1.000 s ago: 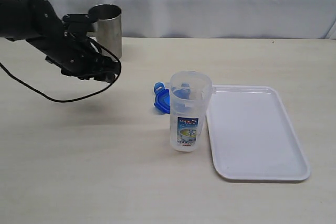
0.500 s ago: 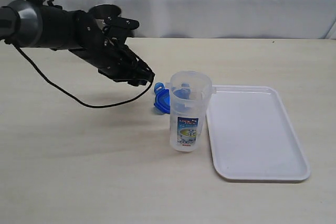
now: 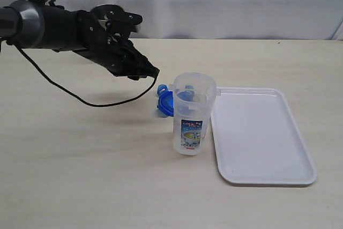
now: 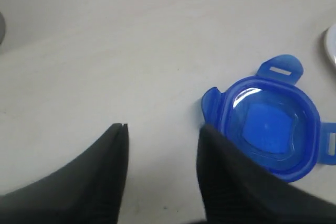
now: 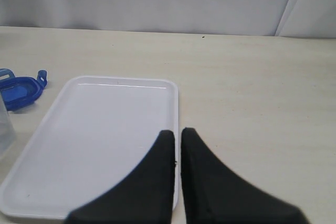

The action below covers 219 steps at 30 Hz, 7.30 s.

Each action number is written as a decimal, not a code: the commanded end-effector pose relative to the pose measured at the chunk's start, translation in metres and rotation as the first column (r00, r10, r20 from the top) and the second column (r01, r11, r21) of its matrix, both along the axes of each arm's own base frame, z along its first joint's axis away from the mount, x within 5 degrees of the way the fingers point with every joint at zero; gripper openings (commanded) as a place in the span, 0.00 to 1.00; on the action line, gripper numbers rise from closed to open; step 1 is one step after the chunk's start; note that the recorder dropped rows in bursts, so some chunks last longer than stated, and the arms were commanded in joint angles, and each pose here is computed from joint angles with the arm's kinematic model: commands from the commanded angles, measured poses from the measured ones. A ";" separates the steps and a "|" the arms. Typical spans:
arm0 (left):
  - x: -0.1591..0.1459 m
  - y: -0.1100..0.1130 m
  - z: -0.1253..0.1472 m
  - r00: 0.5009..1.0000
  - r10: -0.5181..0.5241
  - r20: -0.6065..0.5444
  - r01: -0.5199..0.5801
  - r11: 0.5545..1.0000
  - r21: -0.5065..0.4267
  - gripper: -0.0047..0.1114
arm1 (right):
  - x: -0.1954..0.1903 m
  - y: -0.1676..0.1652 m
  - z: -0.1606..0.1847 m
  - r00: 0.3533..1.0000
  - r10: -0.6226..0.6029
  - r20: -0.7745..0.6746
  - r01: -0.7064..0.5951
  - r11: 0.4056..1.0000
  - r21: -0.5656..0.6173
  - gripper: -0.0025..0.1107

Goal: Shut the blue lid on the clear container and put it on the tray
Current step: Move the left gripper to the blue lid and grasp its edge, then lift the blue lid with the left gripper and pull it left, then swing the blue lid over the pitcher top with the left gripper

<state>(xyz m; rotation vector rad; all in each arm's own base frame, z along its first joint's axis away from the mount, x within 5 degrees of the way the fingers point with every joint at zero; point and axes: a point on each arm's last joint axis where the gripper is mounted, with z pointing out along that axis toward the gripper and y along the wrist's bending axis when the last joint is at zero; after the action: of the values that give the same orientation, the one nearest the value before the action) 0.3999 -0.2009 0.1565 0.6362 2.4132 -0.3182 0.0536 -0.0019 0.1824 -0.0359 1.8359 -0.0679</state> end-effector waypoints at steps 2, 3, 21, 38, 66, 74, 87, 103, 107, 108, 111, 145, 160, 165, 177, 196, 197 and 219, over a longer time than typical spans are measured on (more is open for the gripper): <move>0.000 -0.003 0.001 0.999 -0.036 -0.021 0.036 0.999 0.010 0.51 | 0.000 0.000 0.000 1.000 -0.003 0.008 0.003 1.000 -0.001 0.06; 0.001 -0.005 0.001 0.998 -0.045 -0.040 0.045 0.999 0.012 0.55 | 0.000 0.000 0.000 1.000 -0.003 0.008 0.003 1.000 -0.001 0.06; 0.019 -0.030 -0.039 0.968 -0.249 -0.034 0.247 0.967 -0.056 0.55 | 0.000 0.000 0.000 1.000 -0.003 0.008 0.003 1.000 -0.001 0.06; 0.026 -0.036 -0.064 0.968 -0.248 0.042 0.251 0.963 -0.097 0.42 | 0.000 0.000 0.000 1.000 -0.003 0.008 0.003 1.000 -0.001 0.06; 0.025 -0.035 -0.070 0.963 -0.267 0.029 0.268 0.959 -0.088 0.26 | 0.000 0.000 0.000 1.000 -0.003 0.008 0.003 1.000 -0.001 0.06; 0.023 -0.035 -0.070 0.958 -0.285 0.012 0.285 0.954 -0.093 0.04 | 0.000 0.000 0.000 1.000 -0.003 0.008 0.003 1.000 -0.001 0.06; 0.025 -0.014 -0.041 0.983 -0.182 -0.030 0.184 0.979 0.091 0.04 | 0.000 0.000 0.000 1.000 -0.003 0.008 0.003 1.000 -0.001 0.06; -0.049 0.111 -0.036 0.962 0.273 0.028 -0.274 0.958 0.079 0.04 | 0.000 0.000 0.000 1.000 -0.003 0.008 0.003 1.000 -0.001 0.06; -0.059 0.116 -0.044 0.960 0.278 -0.012 -0.276 0.956 0.102 0.04 | 0.000 0.000 0.000 1.000 -0.003 0.008 0.003 1.000 -0.001 0.06; -0.060 0.116 -0.044 0.960 0.281 -0.021 -0.277 0.955 0.106 0.04 | 0.000 0.000 0.000 1.000 -0.003 0.008 0.003 1.000 -0.001 0.06; -0.062 0.117 -0.046 0.956 0.287 -0.051 -0.280 0.953 0.120 0.04 | 0.000 0.000 0.000 1.000 -0.003 0.008 0.003 1.000 -0.001 0.06; -0.070 0.055 0.079 0.929 -0.087 0.360 0.043 0.991 0.127 0.04 | 0.000 0.000 0.000 1.000 -0.003 0.008 0.003 1.000 -0.001 0.06; -0.100 -0.040 0.130 0.471 -0.610 0.638 0.388 0.792 0.471 0.04 | 0.000 0.000 0.000 1.000 -0.003 0.008 0.003 1.000 -0.001 0.06; -0.116 -0.058 0.130 0.339 -0.708 0.620 0.433 0.702 0.565 0.04 | 0.000 0.000 0.000 1.000 -0.003 0.008 0.003 1.000 -0.001 0.06; -0.117 -0.054 0.121 0.391 -0.757 0.524 0.431 0.653 0.623 0.04 | 0.000 0.000 0.000 1.000 -0.003 0.008 0.003 1.000 -0.001 0.06; -0.136 -0.062 0.137 0.344 -0.770 0.537 0.444 0.637 0.630 0.04 | 0.000 0.000 0.000 1.000 -0.003 0.008 0.003 1.000 -0.001 0.06; -0.139 -0.065 0.136 0.339 -0.777 0.531 0.450 0.630 0.633 0.04 | 0.000 0.000 0.000 1.000 -0.003 0.008 0.003 1.000 -0.001 0.06; -0.155 -0.075 0.130 0.347 -0.818 0.458 0.483 0.575 0.661 0.04 | 0.000 0.000 0.000 1.000 -0.003 0.008 0.003 1.000 -0.001 0.06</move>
<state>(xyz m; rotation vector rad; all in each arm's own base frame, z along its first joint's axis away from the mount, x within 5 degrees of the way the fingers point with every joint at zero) 0.2475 -0.2739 0.2827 1.6433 1.2856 0.1724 0.0536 -0.0019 0.1824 -0.0359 1.8359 -0.0679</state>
